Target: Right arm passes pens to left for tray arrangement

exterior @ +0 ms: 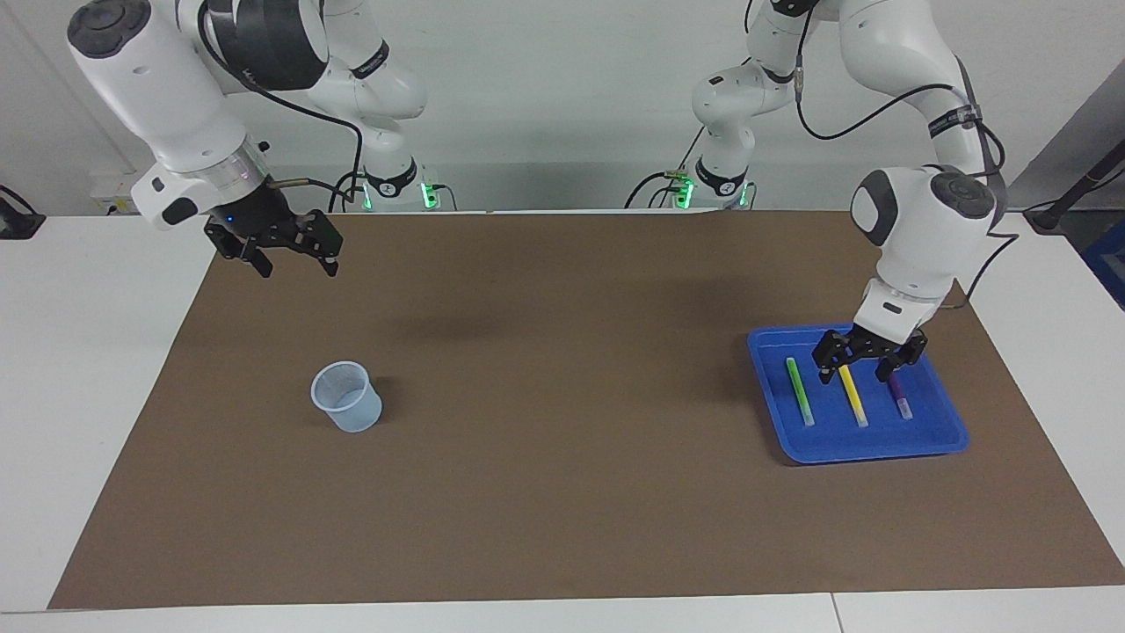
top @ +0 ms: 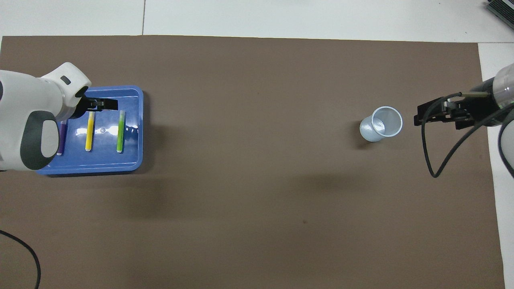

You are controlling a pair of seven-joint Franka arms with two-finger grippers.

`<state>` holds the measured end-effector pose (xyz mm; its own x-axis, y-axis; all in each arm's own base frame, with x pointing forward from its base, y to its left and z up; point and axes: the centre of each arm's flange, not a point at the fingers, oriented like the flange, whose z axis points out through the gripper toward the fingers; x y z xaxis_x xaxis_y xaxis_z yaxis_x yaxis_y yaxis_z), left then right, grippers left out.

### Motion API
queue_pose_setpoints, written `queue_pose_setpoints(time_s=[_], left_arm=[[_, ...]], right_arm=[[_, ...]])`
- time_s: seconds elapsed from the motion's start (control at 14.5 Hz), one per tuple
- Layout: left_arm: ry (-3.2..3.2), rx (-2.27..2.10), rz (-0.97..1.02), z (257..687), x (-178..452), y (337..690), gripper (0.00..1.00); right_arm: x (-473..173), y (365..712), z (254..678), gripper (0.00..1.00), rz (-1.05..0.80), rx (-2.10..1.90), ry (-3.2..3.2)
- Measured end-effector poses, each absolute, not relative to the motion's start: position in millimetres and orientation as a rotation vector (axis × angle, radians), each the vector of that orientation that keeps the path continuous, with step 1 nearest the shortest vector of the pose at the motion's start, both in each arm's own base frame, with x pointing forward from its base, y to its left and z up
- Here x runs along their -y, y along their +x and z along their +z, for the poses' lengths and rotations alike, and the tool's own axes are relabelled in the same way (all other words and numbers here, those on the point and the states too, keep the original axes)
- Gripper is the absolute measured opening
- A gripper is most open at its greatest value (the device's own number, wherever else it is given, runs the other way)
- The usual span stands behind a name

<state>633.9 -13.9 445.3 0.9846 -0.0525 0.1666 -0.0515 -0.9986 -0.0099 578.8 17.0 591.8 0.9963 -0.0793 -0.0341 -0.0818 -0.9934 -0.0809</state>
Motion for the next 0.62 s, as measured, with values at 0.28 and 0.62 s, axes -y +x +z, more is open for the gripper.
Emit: queue_pose_setpoints(time_s=[0.28,0.62], left_arm=[[-3.117,-0.074,-0.222,476.8,12.4,633.7,1.00],[-3.109,-0.072,-0.166,521.3,14.7,628.8,1.00]], right_arm=[[-17.0,578.8,591.8,1.00,0.047,-0.124,-3.056],[-17.0,578.8,591.8,1.00,0.047,-0.124,-3.056]])
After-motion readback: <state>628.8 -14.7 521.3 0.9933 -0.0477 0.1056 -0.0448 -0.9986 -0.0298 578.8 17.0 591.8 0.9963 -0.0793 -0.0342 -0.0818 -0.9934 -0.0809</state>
